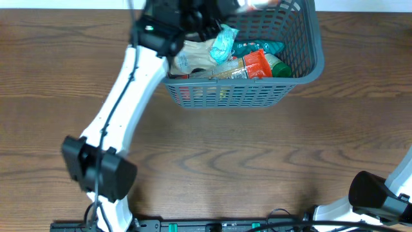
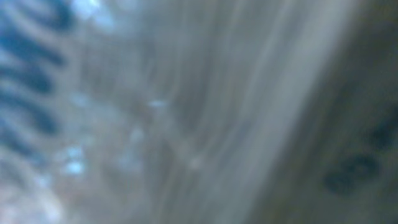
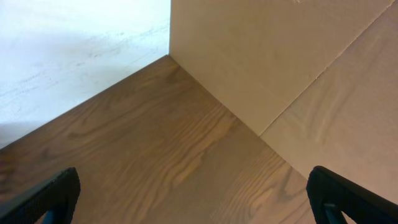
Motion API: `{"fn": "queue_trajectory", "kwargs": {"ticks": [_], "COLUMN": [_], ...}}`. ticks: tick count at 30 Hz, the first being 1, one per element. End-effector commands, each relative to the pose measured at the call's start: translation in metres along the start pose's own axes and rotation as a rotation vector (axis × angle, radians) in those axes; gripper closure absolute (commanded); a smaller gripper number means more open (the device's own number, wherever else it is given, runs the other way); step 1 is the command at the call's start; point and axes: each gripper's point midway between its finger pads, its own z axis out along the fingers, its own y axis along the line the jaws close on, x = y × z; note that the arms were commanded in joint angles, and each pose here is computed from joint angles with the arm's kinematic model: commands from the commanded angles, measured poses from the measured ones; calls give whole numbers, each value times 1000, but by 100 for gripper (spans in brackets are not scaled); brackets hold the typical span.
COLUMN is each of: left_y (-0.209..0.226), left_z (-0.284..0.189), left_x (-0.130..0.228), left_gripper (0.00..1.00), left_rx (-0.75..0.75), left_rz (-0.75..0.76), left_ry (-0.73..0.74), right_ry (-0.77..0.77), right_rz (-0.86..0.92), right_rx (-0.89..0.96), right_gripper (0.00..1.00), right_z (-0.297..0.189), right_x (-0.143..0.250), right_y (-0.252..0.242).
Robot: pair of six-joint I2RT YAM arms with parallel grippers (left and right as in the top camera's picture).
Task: Pack container
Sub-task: 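Carry the tissue box with the left gripper onto the basket and release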
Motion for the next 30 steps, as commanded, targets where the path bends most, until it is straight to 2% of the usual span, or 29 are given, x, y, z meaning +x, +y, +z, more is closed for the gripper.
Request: {"fn": "queue_trajectory", "kwargs": {"ticks": [1, 9, 18, 19, 20, 21, 22, 27, 30], "left_y": [-16, -49, -46, -47, -48, -48, -47, -46, -32], "left_z": [12, 45, 48, 48, 48, 48, 48, 45, 37], "left_x": [-10, 29, 43, 44, 44, 44, 44, 40, 34], "left_gripper": [94, 94, 93, 87, 62, 18, 2, 1, 2], "left_rx": [44, 151, 126, 129, 130, 131, 130, 123, 58], "left_rz": [27, -20, -37, -38, -40, -41, -44, -40, -23], "left_ry": [-25, 81, 138, 141, 143, 144, 143, 135, 145], "right_ry": [-3, -3, -3, -3, -3, -3, -3, -3, -3], "right_rz": [18, 18, 18, 18, 18, 18, 18, 18, 18], "right_rx": [9, 9, 9, 9, 9, 9, 9, 9, 9], "right_gripper": [1, 1, 1, 1, 1, 1, 1, 1, 1], "right_z": [-1, -1, -1, -1, -1, -1, -1, -1, -1], "right_x": [-1, -1, -1, -1, -1, -1, -1, -1, -1], "right_y": [-4, -4, -4, -4, -4, -4, -4, -4, -4]}}
